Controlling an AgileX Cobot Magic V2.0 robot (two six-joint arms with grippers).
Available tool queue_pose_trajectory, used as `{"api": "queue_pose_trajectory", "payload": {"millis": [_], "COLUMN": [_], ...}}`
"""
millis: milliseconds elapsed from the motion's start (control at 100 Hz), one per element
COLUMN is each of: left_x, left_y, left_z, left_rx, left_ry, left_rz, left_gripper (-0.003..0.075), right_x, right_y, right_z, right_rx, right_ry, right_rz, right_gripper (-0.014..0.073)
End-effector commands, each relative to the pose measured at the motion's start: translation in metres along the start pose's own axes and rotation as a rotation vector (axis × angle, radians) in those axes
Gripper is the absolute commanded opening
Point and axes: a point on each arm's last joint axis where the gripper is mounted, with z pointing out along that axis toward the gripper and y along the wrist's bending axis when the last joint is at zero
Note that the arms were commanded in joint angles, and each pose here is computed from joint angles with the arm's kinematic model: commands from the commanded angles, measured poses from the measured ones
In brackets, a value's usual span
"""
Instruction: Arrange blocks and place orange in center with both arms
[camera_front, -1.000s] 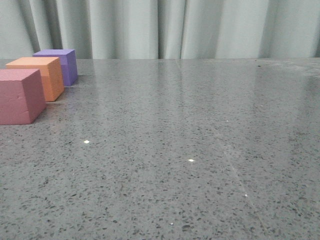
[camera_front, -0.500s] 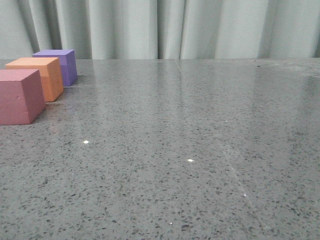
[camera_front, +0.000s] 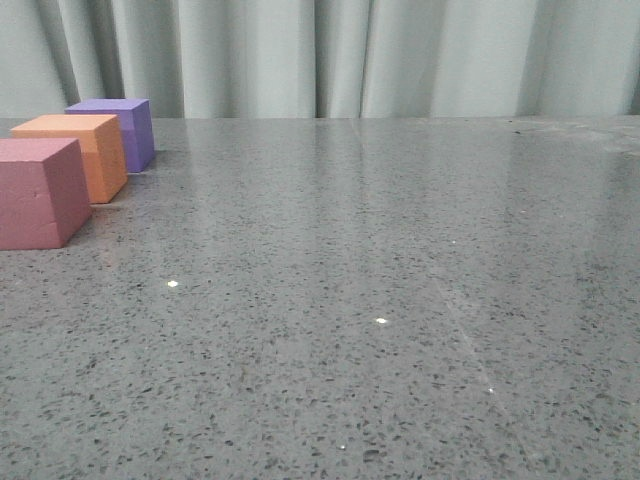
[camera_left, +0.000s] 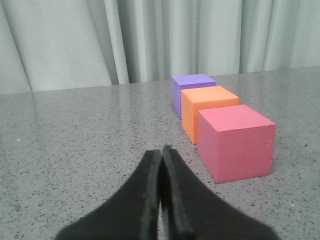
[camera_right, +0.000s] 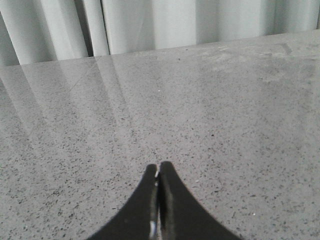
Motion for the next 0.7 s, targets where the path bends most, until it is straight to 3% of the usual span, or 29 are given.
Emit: {"api": "queue_pose_trajectory", "payload": {"millis": [0,690], "left_x": [0.009,0.009], "left_y": [-0.0014,-0.0014], "left_z": [-0.0006,-0.0006], "left_rx": [0.006,0.006], "left_ry": [-0.065,-0.065], "left_rz": [-0.014,-0.014], "left_gripper": [-0.0019,-0.0019], "right_x": [-0.0187,-0.0152], "right_y": [0.0029,0.0029], "right_z": [-0.0046,-0.0033], "right_rx": [-0.016,-0.023], "right_ry": [-0.145,-0.178], "right_rz": [-0.047,-0.086], "right_gripper": [-0.0067,-0.0067]}}
